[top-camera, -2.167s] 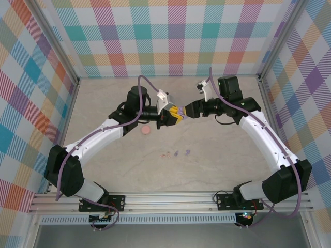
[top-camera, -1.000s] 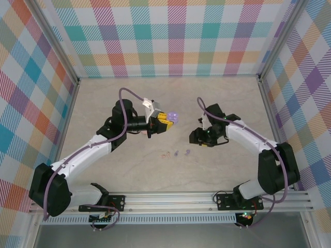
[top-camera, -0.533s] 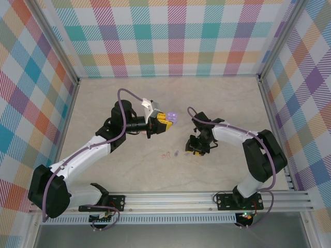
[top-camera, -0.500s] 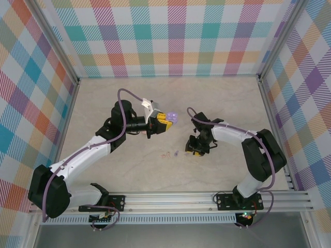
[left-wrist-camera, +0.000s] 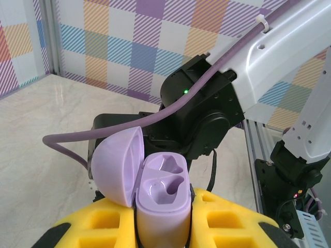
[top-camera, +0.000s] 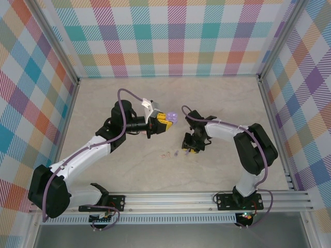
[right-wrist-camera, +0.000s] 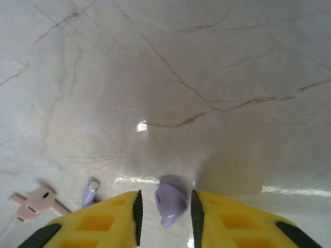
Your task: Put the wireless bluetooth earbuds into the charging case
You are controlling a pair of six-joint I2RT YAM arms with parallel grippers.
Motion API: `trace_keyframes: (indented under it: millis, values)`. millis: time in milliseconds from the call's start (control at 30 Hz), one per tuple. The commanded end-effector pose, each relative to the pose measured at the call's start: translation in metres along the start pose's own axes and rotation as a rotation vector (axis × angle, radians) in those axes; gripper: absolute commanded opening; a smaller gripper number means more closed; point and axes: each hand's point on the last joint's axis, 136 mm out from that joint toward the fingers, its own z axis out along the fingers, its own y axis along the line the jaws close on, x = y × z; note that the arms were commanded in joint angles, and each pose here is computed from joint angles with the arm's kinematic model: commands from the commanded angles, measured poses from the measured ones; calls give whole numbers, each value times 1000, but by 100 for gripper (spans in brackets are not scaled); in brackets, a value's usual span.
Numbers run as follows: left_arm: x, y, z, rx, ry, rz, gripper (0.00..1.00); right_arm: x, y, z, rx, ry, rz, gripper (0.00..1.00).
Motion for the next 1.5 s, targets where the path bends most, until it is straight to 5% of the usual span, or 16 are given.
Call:
trace_keyframes:
  millis: [0, 367, 700, 1467]
  values:
    - [-7, -7, -4, 9, -23, 33, 10, -2, -1, 0, 50, -3, -3, 33]
    - [-6, -8, -7, 0, -19, 39, 10, 2, 9, 7, 134, 41, -156, 27]
    - [-7, -9, -8, -6, -21, 42, 10, 7, 13, -2, 173, 63, -254, 37]
    - [-6, -13, -11, -1, -22, 50, 10, 7, 13, 13, 258, 34, -201, 35]
